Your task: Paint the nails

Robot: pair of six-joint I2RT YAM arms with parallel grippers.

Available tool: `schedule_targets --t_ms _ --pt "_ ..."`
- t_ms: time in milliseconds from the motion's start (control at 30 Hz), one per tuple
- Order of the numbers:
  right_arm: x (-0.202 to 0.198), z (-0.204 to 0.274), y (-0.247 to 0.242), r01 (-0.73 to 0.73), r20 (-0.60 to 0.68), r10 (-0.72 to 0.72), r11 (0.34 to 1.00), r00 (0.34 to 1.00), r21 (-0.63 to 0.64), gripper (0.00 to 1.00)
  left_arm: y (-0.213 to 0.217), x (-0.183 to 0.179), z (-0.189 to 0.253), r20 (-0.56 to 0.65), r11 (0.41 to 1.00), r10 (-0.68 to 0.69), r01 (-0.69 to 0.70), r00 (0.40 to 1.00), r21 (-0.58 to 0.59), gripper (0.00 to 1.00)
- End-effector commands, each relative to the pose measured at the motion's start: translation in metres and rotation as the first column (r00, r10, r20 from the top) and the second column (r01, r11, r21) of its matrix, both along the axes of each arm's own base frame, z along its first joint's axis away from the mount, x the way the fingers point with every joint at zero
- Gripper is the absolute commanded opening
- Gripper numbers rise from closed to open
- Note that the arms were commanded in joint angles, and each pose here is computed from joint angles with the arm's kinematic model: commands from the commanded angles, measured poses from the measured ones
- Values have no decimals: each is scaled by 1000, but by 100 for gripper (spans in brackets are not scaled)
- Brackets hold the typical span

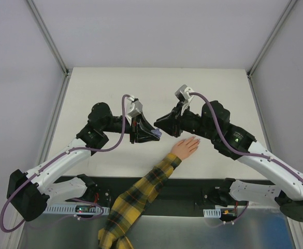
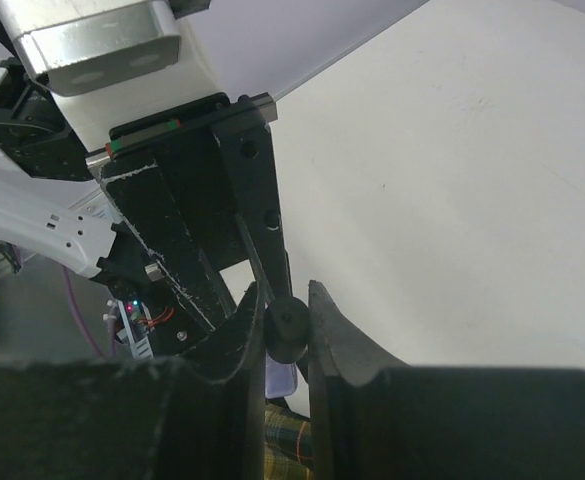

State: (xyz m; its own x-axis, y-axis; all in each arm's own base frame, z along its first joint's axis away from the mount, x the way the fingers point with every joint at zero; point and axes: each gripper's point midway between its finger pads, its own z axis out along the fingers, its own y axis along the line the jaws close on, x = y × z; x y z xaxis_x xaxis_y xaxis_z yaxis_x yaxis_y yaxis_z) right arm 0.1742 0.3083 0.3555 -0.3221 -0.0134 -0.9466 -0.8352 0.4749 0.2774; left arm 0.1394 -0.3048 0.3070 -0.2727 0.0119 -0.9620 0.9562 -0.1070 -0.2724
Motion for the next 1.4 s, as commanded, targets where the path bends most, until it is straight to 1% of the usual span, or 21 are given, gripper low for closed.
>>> schedule_targets --t_ms 0,333,433,500,633,1100,1367 --pt "3 -2 3 -16 17 16 1000 1000 5 1 1 -12 25 86 995 -77 82 993 -59 0" --pt "0 6 10 -27 5 26 999 1000 41 1 -2 2 17 79 1000 -10 11 997 -22 0" --pt "0 9 7 -2 -9 2 998 1000 57 1 -2 4 15 78 1000 -2 4 997 -17 0" --pt "3 10 2 28 -5 -28 998 1000 57 1 -2 3 16 81 1000 -4 5 997 -18 0" --pt "3 14 -3 44 1 -44 997 999 71 1 -3 4 15 76 1000 -4 5 997 -14 0" --pt "-5 3 9 -1 -39 3 998 999 69 1 -3 4 15 74 1000 -2 3 997 -15 0" --pt "-2 17 7 18 -19 -16 995 1000 98 1 -3 4 15 72 1000 -3 3 997 -12 0"
